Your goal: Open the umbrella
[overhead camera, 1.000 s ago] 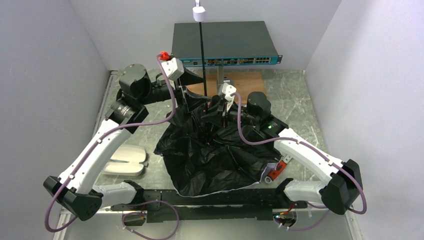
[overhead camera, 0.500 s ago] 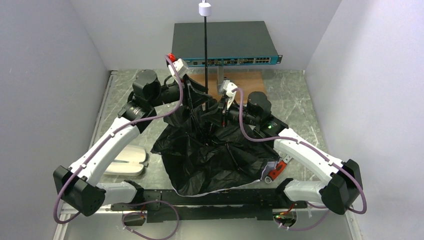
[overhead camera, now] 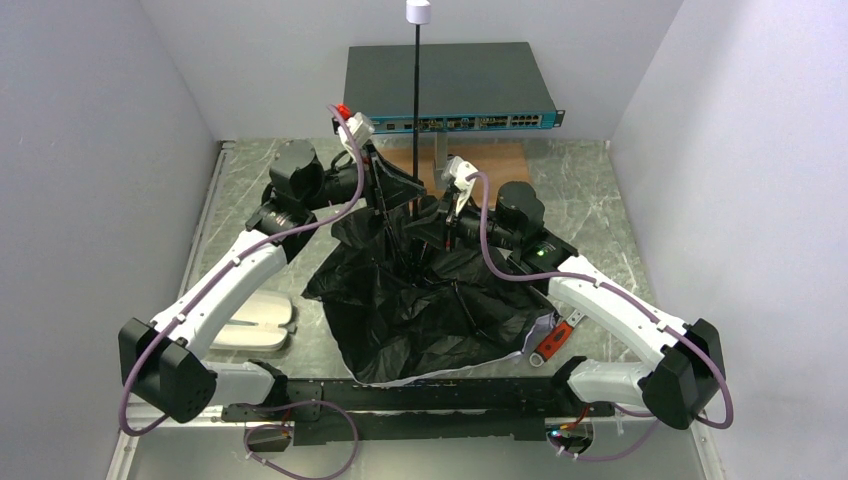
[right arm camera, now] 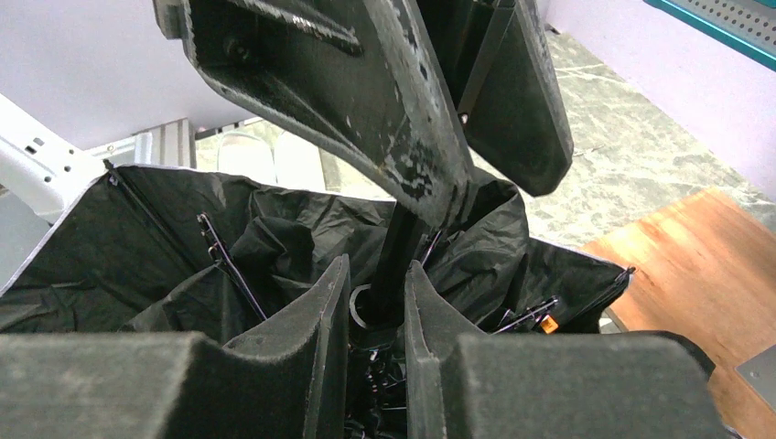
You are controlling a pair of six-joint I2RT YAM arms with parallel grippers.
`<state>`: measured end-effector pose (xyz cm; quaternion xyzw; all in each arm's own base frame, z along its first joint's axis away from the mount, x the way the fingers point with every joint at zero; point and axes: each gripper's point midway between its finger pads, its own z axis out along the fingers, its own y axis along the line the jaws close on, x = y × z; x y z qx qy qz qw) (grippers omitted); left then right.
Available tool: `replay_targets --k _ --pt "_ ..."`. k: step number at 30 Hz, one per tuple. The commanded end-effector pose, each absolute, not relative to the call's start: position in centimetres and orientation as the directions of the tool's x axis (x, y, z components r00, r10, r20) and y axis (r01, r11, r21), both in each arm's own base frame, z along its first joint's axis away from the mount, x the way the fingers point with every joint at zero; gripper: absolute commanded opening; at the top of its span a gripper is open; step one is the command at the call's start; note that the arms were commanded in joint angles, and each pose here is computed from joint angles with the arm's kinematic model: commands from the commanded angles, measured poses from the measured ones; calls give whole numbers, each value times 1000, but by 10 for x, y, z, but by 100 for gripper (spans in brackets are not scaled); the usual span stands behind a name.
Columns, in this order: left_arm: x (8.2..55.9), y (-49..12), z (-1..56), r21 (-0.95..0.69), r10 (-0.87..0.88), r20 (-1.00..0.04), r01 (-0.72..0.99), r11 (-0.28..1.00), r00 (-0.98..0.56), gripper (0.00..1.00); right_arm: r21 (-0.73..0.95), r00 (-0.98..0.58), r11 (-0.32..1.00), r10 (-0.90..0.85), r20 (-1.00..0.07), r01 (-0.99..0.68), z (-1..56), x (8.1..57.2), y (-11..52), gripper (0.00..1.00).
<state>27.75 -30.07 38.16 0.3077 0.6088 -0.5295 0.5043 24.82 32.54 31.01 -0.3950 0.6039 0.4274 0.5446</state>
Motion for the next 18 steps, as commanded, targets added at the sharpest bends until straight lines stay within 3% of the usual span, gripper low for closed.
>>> replay_targets --k 1,6,9,11,12,13,14,15,18 --pt "274 -300 384 -344 -185 -934 911 228 -306 39 -22 60 315 113 -992 -949 374 246 324 0" --pt "278 -300 372 -379 -183 -922 890 252 -341 31 -18 57 309 116 -992 -951 374 246 326 0" --pt "274 -301 376 -366 -184 -926 903 223 -330 1 -20 55 307 106 -993 -951 373 246 326 0" --pt "272 -301 386 -327 -177 -940 920 215 -292 0 -10 41 315 90 -995 -949 369 247 325 4" --pt "273 -298 391 -300 -166 -949 927 226 -266 0 1 23 324 72 -997 -946 364 248 323 22" --pt "276 -293 397 -255 -151 -963 934 249 -223 0 11 8 338 55 -998 -941 362 250 319 50" --pt "280 -285 402 -206 -129 -976 936 284 -175 0 28 -15 359 41 -999 -933 359 253 313 72" --pt "289 -274 405 -146 -97 -988 926 349 -119 0 52 -46 381 25 -999 -923 356 256 307 83" --pt "323 -225 399 -56 -23 -998 831 554 -51 0 90 -115 430 -32 -993 -898 348 263 281 99"
